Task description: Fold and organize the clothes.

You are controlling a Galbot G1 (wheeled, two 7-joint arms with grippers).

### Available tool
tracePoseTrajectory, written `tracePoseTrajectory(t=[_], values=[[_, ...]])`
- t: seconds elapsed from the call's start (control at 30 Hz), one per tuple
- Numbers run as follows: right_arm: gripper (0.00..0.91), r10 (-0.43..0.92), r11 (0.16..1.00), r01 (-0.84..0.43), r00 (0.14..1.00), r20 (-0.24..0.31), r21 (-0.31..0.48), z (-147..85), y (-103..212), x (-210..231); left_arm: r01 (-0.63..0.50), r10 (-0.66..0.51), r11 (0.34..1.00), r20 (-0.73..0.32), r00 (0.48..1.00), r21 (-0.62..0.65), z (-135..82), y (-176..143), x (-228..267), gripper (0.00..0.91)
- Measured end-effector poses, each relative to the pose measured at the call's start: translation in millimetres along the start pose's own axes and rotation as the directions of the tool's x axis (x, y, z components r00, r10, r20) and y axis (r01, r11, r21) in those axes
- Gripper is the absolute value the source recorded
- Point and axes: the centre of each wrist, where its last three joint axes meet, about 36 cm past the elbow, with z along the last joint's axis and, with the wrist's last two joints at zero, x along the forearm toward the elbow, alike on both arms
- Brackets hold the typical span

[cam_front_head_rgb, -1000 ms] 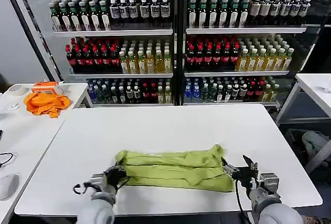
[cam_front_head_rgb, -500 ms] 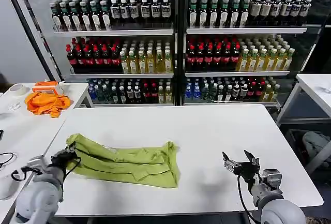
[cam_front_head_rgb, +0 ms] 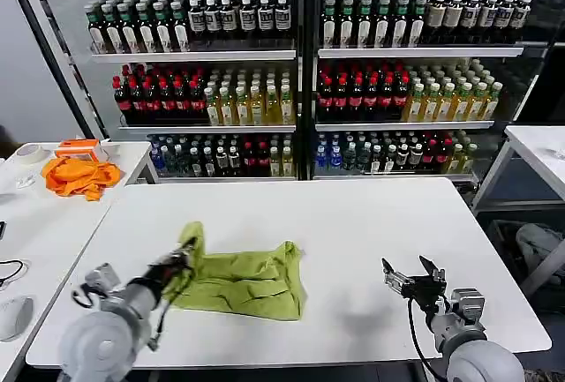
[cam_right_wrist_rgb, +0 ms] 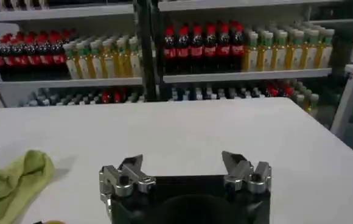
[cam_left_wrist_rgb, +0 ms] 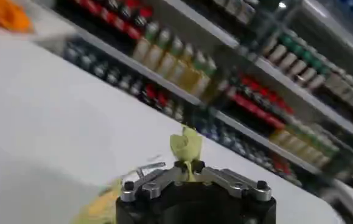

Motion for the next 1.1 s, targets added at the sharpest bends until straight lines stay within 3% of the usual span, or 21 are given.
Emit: tracePoseTrajectory(t=[0.13,0.2,0.23,0.67,0.93,1.1], values=[[0.907,-0.002,1.0,0.002,1.0,0.002,-0.003,0.1,1.1,-0.3,-0.054,0.055,0.998,-0.036,0.998,0.032,15.4,-18.1,-11.9,0.05],[0.907,-0.004,1.0,0.004,1.0,0.003,-0.003,0.3,2.3,-0.6,-0.073,0.075,0.996,-0.052,0.996,0.042,22.5,-25.2,-18.0,0.524],[0.907,-0.005,1.0,0.005,1.0,0.003,-0.003,0.5,2.9,-0.7,-0.08,0.082,0.996,-0.06,0.995,0.045,26.1,-28.1,-20.9,0.907],[0.907,-0.006,1.0,0.006,1.0,0.003,0.008,-0.6,1.6,-0.9,-0.16,0.161,0.987,-0.124,0.979,0.015,67.4,-61.5,-47.7,0.907],[0.907,-0.011,1.0,0.011,1.0,0.008,0.008,-1.7,1.5,-3.2,-0.141,0.136,0.988,-0.065,0.988,-0.068,64.2,-67.3,-41.3,0.907],[0.907,-0.02,1.0,0.02,1.0,0.007,0.001,1.1,4.7,-4.6,-0.055,0.054,0.987,-0.013,0.998,-0.152,54.0,-46.6,-32.3,0.907]])
